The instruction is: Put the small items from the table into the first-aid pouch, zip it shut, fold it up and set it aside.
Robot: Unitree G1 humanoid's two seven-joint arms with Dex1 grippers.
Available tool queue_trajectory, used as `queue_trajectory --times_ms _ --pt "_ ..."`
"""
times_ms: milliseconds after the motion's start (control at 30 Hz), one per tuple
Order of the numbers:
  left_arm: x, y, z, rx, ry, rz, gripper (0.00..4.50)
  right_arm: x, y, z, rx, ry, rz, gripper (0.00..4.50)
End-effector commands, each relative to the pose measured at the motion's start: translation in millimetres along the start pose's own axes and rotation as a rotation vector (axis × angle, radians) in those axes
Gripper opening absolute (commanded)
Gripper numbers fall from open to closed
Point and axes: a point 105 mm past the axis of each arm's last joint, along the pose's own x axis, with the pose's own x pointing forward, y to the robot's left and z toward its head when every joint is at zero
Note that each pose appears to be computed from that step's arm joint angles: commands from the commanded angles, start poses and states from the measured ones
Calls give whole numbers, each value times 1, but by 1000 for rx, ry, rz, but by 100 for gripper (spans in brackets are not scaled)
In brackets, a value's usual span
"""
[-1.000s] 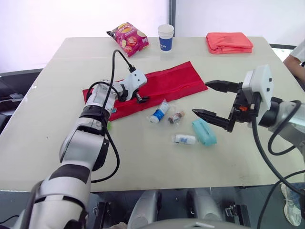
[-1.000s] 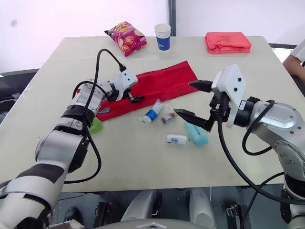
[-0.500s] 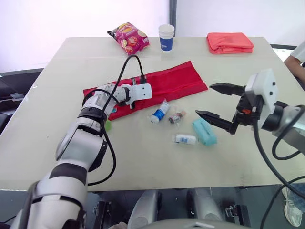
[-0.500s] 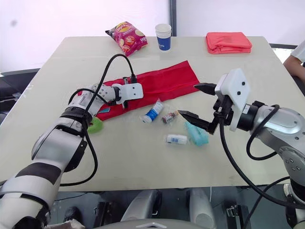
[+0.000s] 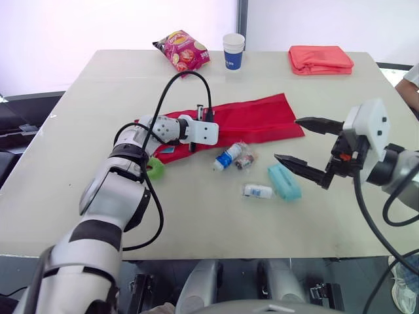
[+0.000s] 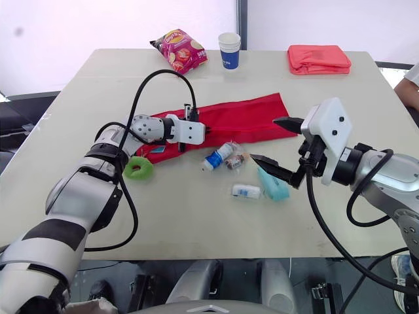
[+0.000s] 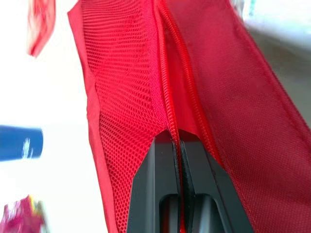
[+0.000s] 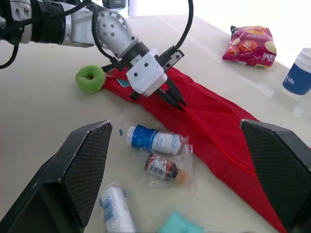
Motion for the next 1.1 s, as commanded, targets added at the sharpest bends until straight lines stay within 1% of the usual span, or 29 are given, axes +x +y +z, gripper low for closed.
queue_trajectory --times_ms 33,100,200,333,533,600,700,767,800,833,867,900,933,967,1000,1067,1100 --pt "-15 14 17 49 -116 10 3 -8 1 12 -48 -24 -36 450" --pt "-19 12 20 57 -142 -13 3 -11 1 11 -45 -19 -43 450" --pt "-10 9 16 93 -83 -29 3 -13 1 9 -37 -10 -50 450" --pt "2 8 16 194 -33 -23 3 -11 4 5 -31 6 -33 450" --pt "12 27 25 343 4 70 3 -8 5 2 -18 22 -2 450" --pt "14 29 26 376 4 88 3 -6 5 1 -16 22 5 450" --pt "14 27 32 456 -28 108 3 -6 4 1 -18 26 12 450" --pt "13 25 29 464 -24 111 3 -6 3 1 -17 28 13 450" --pt "11 25 25 428 -13 115 3 -6 3 1 -16 28 14 450" --pt "9 27 19 310 5 124 3 -6 3 0 -13 26 14 450" --pt "7 28 16 225 7 132 3 -6 4 0 -10 25 14 450" --pt "5 30 13 82 -11 136 30 -6 4 0 -6 25 16 450" --pt "3 30 13 -14 -37 133 61 -6 5 0 -3 25 18 450" --pt "0 31 14 -107 -82 129 74 -5 5 -1 2 25 24 450" --pt "-3 31 14 -238 -131 108 112 -4 6 -2 5 28 31 450" --pt "-9 29 15 -387 -217 72 206 -3 6 -3 8 28 44 450" --pt "-11 26 13 -451 -237 51 255 -2 6 -3 10 25 51 450"
